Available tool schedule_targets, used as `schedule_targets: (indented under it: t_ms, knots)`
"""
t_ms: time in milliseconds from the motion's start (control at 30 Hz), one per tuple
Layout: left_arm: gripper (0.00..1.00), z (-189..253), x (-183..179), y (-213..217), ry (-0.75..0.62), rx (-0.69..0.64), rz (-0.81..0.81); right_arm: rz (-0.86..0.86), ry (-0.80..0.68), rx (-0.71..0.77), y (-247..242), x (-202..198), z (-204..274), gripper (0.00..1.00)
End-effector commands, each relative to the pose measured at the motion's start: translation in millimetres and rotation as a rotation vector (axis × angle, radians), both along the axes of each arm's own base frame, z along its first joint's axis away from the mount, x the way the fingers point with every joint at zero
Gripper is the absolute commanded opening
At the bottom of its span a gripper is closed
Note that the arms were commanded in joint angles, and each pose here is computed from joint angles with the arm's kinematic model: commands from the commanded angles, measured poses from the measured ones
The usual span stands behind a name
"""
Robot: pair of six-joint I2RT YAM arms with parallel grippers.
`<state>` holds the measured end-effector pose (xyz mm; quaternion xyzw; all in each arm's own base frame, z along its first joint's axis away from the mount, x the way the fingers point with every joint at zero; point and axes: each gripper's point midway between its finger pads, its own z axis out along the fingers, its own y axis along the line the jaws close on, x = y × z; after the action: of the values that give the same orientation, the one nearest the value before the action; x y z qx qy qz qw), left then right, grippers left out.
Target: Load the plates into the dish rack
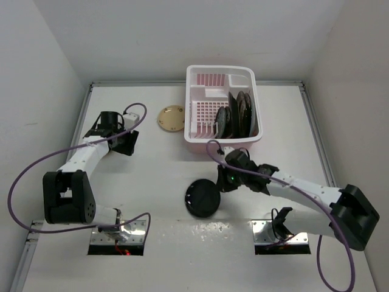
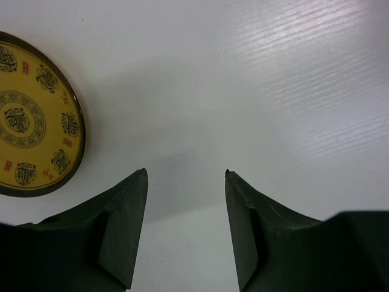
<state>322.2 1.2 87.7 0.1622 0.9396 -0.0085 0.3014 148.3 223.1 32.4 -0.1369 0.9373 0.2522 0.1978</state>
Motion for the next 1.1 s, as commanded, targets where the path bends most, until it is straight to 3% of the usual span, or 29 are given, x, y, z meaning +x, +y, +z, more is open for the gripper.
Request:
schedule_targets:
  t_ms: [0,33,67,100,167,200,233,267,333,433,500,600,767,900,1067]
  knots:
    - [0.58,10,26,1,-0.044,-0.009,0.010,0.058,-0.261,0.078,32,47,107,0.00]
    - [0.58,10,29,2,-0.042,-0.010,0.010,0.059,-0.334,0.128,46,62,150,0.00]
    - [0.58,16,37,5,-0.057,-0.009,0.019,0.084,-0.347,0.075,45,68,154,0.00]
    - [0.58,16,41,5,-0.056,-0.015,0.028,0.078,-0.453,0.148,65,89,221,0.00]
    - [0.58,18,53,7,-0.058,-0.029,0.030,0.054,-0.401,0.003,59,105,209,0.00]
    - [0.58,18,57,11,-0.058,-0.029,0.040,-0.031,-0.502,-0.039,51,132,243,0.00]
    - [0.58,18,61,9,-0.058,-0.043,0.041,-0.082,-0.514,-0.086,38,141,263,0.00]
    - [0.58,24,69,17,-0.072,-0.054,0.058,-0.126,-0.479,-0.191,31,164,240,0.00]
    - [0.58,18,76,23,-0.058,-0.076,0.077,-0.325,-0.586,-0.357,-14,199,275,0.00]
    - [0.58,18,93,38,-0.061,-0.082,0.105,-0.430,-0.662,-0.587,-41,237,275,0.00]
    - [0.58,24,106,48,-0.080,-0.069,0.126,-0.407,-0.683,-0.676,-45,248,269,0.00]
    - [0.58,19,128,55,-0.081,-0.053,0.126,-0.390,-0.706,-0.749,-37,268,256,0.00]
    - [0.58,3,168,31,-0.064,-0.035,0.060,-0.433,-0.714,-0.867,-43,285,241,0.00]
    - [0.58,-18,199,0,-0.022,-0.089,-0.018,-0.480,-0.725,-0.938,-38,296,225,0.00]
    - [0.58,-38,230,-8,-0.004,-0.150,-0.013,-0.510,-0.723,-1.040,-35,312,201,0.00]
